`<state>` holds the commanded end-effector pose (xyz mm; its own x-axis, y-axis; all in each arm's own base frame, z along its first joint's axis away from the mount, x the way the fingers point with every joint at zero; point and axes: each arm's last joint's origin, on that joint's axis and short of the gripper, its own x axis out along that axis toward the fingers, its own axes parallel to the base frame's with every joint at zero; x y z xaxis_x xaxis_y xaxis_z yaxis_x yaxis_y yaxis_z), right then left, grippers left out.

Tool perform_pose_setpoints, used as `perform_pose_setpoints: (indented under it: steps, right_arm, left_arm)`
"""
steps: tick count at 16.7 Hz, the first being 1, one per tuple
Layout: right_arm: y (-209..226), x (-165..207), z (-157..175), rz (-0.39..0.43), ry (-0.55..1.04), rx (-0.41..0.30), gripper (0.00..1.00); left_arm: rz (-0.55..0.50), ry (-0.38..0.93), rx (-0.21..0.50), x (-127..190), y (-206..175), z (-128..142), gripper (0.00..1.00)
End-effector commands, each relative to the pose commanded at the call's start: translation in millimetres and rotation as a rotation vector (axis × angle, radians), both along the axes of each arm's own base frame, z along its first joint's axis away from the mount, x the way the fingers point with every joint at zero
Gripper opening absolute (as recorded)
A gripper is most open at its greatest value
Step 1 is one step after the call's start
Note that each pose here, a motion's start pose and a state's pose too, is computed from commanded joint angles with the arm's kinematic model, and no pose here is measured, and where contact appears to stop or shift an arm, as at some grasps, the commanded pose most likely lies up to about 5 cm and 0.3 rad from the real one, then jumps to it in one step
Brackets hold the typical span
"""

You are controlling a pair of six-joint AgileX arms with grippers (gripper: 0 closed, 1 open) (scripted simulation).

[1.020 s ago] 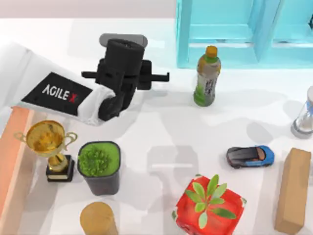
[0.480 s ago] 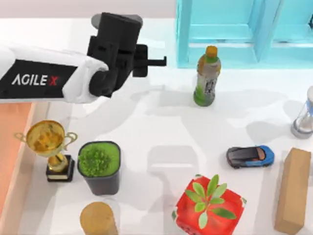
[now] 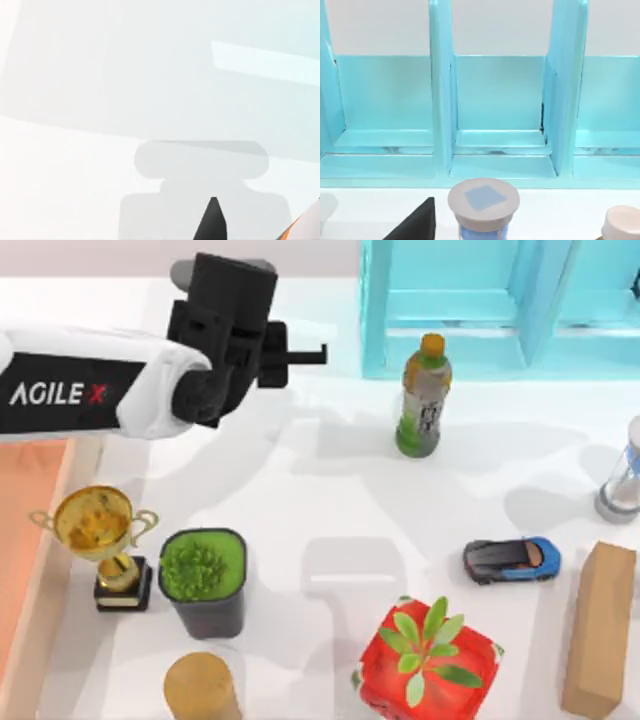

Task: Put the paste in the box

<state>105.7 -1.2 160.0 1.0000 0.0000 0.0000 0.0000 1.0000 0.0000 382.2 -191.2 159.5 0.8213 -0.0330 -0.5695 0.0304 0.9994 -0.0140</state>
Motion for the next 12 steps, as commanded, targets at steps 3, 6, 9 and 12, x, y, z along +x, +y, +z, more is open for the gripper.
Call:
perform_pose_setpoints:
  steps: [3,6,9,12]
  right_arm:
    - [0,0,0,0.0,0.0,0.0,1.0]
    - [0,0,0,0.0,0.0,0.0,1.0]
    - [0,0,0,0.0,0.0,0.0,1.0]
    - [0,0,0,0.0,0.0,0.0,1.0]
  left_arm:
    - [-0.009,0.009,0.017,3,26,5,0.0]
    - [0.005,0.026,0.046,6,89,16,0.0]
    - [0.066,0.042,0.068,-8,176,28,0.0]
    - [0.103,0.057,0.077,-39,238,36,0.0]
